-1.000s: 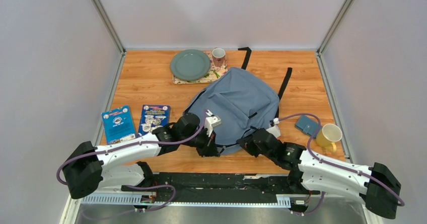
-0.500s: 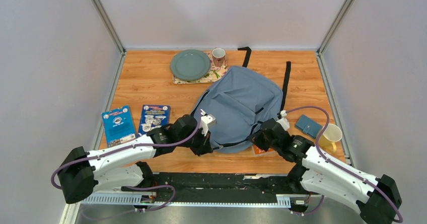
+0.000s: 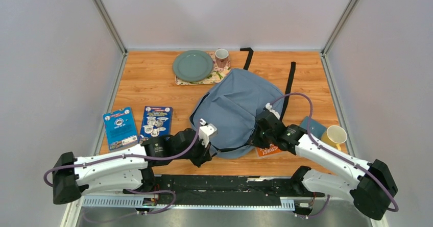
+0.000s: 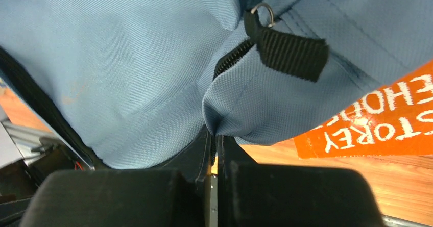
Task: Pack the student bag
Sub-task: Unzip the student bag at the center of the board.
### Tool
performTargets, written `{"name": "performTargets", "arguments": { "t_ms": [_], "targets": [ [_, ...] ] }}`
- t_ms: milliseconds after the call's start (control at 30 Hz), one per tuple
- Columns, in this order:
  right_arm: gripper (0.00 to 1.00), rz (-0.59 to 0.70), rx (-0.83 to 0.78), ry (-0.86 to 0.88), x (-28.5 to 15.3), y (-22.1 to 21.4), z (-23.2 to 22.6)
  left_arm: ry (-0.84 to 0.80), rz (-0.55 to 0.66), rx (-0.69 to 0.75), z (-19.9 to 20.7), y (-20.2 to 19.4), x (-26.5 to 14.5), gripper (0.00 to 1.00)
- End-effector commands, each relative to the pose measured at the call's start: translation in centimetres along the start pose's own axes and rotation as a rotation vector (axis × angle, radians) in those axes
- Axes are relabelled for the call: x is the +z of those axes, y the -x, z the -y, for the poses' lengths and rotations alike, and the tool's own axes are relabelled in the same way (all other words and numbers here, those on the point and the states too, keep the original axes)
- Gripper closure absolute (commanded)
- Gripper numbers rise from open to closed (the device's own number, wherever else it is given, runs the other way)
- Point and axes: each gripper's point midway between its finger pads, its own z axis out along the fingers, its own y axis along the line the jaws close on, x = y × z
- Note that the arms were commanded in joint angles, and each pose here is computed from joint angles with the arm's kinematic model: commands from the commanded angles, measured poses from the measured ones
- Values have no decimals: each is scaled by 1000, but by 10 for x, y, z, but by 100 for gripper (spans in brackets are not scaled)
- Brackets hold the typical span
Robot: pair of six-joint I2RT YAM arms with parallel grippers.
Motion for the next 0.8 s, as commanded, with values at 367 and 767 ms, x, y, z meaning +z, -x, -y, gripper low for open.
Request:
{"name": "performTargets", "arguments": {
  "t_ms": [367, 767],
  "targets": [
    [100, 249, -244, -52, -47, 58, 2, -137, -199, 207, 84, -38, 9, 100],
    [100, 206, -376, 37, -35, 48, -10, -130, -117, 276, 109, -24, 6, 100]
  ]
}}
